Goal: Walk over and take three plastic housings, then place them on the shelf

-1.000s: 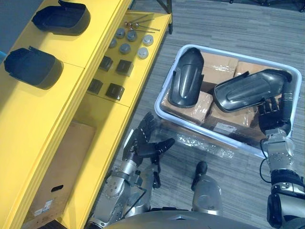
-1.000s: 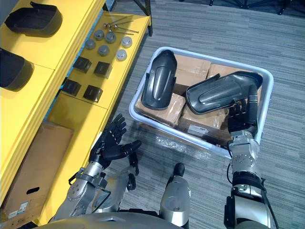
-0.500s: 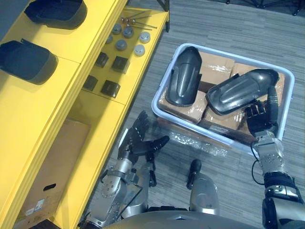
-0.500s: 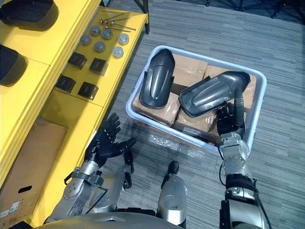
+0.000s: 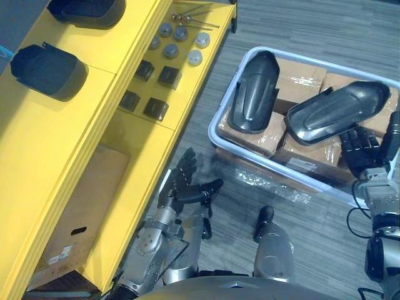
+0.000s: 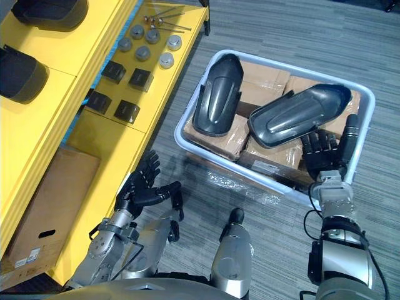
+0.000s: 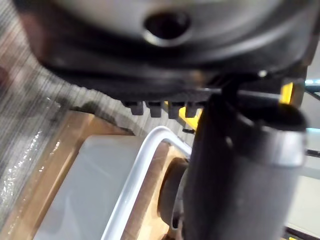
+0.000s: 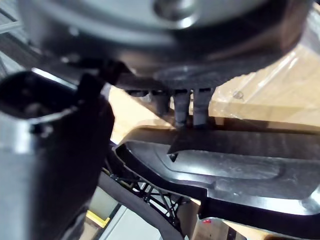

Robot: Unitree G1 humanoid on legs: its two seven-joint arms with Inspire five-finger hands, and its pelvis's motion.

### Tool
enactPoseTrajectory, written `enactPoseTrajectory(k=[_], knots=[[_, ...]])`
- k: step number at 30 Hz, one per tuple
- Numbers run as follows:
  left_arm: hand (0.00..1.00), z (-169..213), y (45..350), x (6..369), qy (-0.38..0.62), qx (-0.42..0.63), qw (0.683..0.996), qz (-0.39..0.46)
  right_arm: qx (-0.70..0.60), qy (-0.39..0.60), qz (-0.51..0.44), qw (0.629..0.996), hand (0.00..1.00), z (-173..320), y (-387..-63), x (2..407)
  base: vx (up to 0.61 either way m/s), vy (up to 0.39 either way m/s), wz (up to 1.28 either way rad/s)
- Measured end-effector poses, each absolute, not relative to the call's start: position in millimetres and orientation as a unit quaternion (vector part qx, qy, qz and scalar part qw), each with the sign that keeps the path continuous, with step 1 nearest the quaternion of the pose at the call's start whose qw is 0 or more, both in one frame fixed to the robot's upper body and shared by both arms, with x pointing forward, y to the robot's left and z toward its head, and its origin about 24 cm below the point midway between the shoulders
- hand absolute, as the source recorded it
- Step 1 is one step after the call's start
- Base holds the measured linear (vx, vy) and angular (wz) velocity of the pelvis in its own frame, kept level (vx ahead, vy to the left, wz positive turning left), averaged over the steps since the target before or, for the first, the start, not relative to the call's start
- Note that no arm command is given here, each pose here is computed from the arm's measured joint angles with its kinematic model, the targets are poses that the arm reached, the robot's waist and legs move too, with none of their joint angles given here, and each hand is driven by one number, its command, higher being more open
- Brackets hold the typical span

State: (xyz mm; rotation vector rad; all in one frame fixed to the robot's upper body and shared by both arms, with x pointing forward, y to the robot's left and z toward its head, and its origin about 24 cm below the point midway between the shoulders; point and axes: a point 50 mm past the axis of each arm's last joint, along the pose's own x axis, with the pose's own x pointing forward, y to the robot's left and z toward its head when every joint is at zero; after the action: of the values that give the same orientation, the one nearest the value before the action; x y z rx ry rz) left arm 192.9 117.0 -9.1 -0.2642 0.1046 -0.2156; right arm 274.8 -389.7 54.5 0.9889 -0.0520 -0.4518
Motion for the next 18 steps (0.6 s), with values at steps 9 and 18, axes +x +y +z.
enactPoseTrajectory(k=[9, 18], knots=[[1.00, -10.2, 110.7, 192.1, 0.056, -0.134, 0.982, -0.120, 0.480, -0.009, -0.192, 0.856, 0.00, 63.1, -397.8, 273.3, 0.00, 0.000, 0.00], [1.00, -10.0, 110.0, 192.1, 0.056, -0.135, 0.982, -0.121, 0.462, 0.031, -0.183, 0.867, 0.00, 60.3, -399.3, 269.4, 0.00, 0.000, 0.00]])
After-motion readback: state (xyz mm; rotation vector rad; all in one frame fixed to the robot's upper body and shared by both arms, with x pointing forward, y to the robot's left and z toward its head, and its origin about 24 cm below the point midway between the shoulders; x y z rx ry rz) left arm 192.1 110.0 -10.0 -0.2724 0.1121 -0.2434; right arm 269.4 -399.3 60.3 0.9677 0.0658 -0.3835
